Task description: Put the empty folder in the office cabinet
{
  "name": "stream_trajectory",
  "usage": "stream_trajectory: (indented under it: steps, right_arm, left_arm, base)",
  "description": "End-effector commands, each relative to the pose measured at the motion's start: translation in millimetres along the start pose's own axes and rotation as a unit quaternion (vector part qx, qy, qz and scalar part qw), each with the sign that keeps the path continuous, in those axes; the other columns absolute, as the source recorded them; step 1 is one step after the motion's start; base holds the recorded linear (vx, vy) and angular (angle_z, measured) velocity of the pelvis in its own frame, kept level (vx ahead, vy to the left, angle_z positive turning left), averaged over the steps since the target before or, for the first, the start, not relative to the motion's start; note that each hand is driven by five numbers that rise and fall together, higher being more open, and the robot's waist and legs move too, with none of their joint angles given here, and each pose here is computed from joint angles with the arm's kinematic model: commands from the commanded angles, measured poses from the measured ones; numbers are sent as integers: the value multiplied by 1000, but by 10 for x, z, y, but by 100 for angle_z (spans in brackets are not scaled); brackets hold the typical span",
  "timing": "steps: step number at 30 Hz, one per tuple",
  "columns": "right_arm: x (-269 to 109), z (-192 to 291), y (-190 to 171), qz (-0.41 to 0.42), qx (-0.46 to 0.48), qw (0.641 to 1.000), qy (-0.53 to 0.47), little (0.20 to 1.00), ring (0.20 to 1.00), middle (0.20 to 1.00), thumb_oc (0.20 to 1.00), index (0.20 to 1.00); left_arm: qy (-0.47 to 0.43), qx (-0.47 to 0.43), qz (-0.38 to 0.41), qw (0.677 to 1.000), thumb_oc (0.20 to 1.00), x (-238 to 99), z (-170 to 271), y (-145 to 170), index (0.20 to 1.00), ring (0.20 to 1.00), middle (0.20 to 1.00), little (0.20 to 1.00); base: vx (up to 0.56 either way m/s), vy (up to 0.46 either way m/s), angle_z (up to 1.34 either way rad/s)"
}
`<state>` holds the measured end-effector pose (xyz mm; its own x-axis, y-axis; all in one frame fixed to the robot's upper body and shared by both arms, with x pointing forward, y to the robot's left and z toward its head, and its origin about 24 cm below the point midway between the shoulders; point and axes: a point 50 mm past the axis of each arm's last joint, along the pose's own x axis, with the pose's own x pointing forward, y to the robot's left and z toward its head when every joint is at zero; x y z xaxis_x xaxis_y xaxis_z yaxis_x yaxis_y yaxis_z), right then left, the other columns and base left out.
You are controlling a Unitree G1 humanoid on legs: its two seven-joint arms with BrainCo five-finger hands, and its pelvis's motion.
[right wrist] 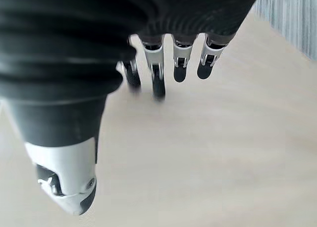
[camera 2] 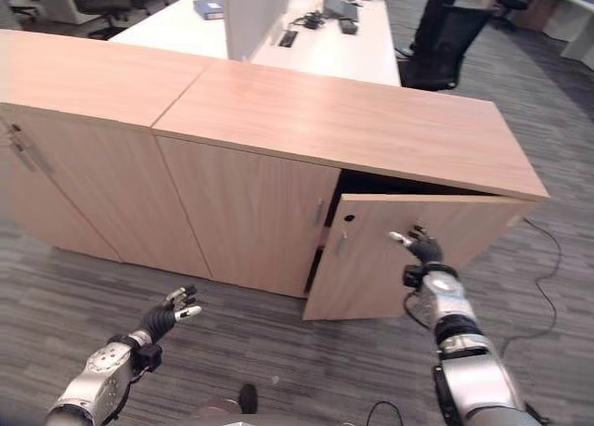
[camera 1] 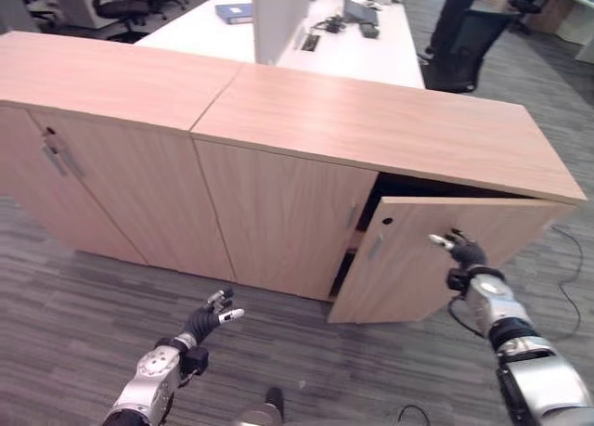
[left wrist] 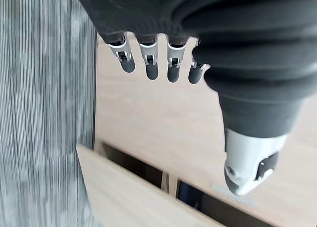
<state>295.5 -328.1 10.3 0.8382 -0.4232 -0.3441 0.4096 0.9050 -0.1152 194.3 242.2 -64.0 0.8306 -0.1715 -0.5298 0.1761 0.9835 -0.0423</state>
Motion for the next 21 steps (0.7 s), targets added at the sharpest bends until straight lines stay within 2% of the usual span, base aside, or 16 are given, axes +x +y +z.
stream_trajectory:
  steps: [1, 3, 11, 17, 21]
  right_arm:
    - [81, 531, -284, -33, 17, 997, -70, 1000, 1000, 1000, 1000, 1000]
    - [78, 624, -558, -71, 14, 995, -62, 1000, 1000, 1000, 1000, 1000]
    - [2, 677, -980, -118, -18, 992, -35, 1000, 1000, 1000, 1000, 1000]
    - [-23, 693, -1079, -134, -14, 990, -30, 1000, 1000, 1000, 1000, 1000]
    - [-15, 584, -1024, -126, -11, 992, -16, 1000, 1000, 1000, 1000, 1000]
  left_arm:
    - [-45, -18, -40, 998, 1000, 40, 101, -182, 1000, 1000, 1000, 1000]
    - [-44, -17, -51, 998, 1000, 29, 83, -217, 1000, 1000, 1000, 1000]
    - [-36, -29, -74, 996, 1000, 5, 13, -358, 1000, 1000, 1000, 1000]
    - [-26, -29, -86, 996, 1000, -11, -37, -425, 1000, 1000, 1000, 1000]
    - [-22, -32, -82, 996, 1000, -24, -73, -433, 1000, 1000, 1000, 1000]
  base:
    - [168, -122, 37]
    - [128, -161, 70]
    - [74, -144, 37]
    - [31, -88, 19]
    - [26, -32, 14]
